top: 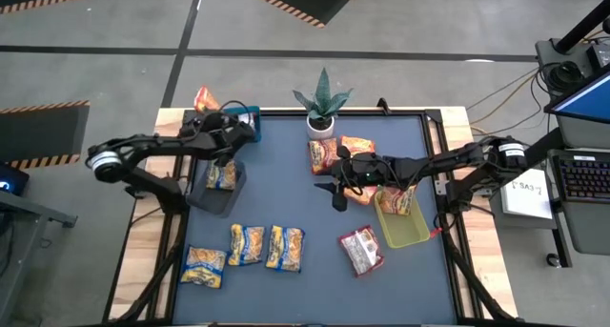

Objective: Sort Maruchan noodles
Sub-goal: Put the orange noodle pack into the blue bin

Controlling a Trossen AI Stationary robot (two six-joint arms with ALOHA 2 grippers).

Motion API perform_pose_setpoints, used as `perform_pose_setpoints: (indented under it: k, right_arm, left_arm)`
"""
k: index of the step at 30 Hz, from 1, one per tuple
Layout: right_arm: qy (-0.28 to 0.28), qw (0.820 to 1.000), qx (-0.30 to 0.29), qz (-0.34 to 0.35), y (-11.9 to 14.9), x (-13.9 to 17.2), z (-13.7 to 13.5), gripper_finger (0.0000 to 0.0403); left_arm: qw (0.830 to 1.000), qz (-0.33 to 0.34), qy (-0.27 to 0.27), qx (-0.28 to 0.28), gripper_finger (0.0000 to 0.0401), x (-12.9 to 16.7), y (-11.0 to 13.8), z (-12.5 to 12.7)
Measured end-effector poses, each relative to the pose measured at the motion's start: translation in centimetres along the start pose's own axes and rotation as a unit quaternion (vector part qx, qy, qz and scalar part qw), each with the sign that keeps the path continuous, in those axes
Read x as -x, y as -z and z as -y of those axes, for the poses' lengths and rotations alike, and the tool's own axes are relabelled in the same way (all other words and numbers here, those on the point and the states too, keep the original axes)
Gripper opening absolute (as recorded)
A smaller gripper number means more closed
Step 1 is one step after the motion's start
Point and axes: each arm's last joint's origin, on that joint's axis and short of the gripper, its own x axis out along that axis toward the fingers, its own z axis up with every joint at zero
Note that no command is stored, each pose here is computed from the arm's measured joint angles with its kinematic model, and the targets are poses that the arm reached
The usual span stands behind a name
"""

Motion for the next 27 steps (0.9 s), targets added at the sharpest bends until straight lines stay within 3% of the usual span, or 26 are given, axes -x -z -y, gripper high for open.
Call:
perform_pose_setpoints:
  k: [14, 27]
  right_arm:
    - [-0.001, 1.000, 0.000, -0.004, 0.1, 0.0, 0.0, 0.0155]
    - [-0.001, 1.000, -0.010, -0.005, 0.1, 0.0, 0.0, 0.0155]
  left_arm:
    - [0.997, -0.003, -0.011, -0.081, 0.0107, -0.6, 3.2, 3.5]
    - [0.995, -0.026, 0.006, -0.096, 0.0108, -0.5, 4.0, 3.7]
